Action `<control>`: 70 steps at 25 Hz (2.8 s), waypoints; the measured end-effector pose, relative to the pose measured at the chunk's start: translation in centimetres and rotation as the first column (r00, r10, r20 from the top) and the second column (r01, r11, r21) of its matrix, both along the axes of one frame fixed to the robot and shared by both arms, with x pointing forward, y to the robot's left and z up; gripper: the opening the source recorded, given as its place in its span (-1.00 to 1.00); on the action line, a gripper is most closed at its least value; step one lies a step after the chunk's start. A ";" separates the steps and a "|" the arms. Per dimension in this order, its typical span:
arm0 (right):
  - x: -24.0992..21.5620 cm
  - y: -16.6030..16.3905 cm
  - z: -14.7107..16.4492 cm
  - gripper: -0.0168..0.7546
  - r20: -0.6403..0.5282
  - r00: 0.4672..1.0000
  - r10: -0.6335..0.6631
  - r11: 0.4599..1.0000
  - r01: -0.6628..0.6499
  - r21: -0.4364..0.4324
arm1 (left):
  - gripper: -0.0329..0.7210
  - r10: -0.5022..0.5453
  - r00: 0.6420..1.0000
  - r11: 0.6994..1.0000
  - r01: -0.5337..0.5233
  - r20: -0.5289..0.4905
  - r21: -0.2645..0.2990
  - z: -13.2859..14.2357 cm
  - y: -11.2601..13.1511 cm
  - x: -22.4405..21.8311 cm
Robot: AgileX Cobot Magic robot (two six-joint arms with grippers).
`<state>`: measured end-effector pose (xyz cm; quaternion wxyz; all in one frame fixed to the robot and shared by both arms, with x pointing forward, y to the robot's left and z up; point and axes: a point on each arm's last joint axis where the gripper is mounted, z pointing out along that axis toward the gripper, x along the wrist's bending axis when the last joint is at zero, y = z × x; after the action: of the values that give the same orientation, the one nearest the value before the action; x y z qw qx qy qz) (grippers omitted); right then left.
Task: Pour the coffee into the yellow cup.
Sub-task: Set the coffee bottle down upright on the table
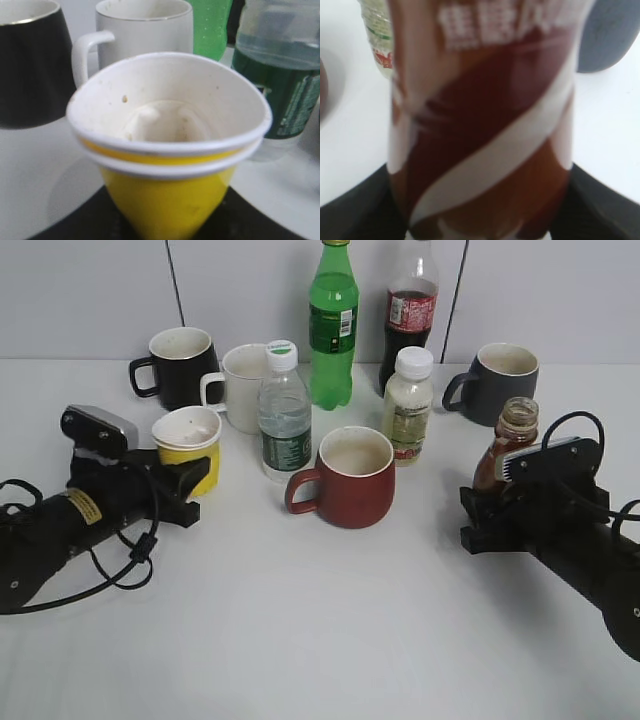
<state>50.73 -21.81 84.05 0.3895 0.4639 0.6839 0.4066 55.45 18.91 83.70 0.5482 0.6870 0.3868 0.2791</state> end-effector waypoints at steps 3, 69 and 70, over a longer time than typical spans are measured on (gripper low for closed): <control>0.0 0.0 0.0 0.37 0.001 1.000 0.002 1.000 -0.002 -0.003 | -0.18 -0.020 1.000 1.000 0.020 -0.008 0.004 -0.7 -0.2 0.1; -1.8 -1.2 -1.3 0.71 -0.080 0.993 -0.090 0.995 0.093 0.036 | 0.65 0.136 0.985 0.990 -0.129 -0.111 0.061 3.4 2.6 -5.3; -2.1 -1.3 -1.0 0.69 -0.080 0.993 -0.090 0.995 0.093 0.036 | 0.65 0.140 0.984 0.989 -0.134 -0.110 0.065 3.9 2.7 -5.4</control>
<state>48.65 -23.07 83.02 0.3714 0.5181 0.6682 0.3835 50.02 21.61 87.55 0.4846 0.6891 0.4558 0.2872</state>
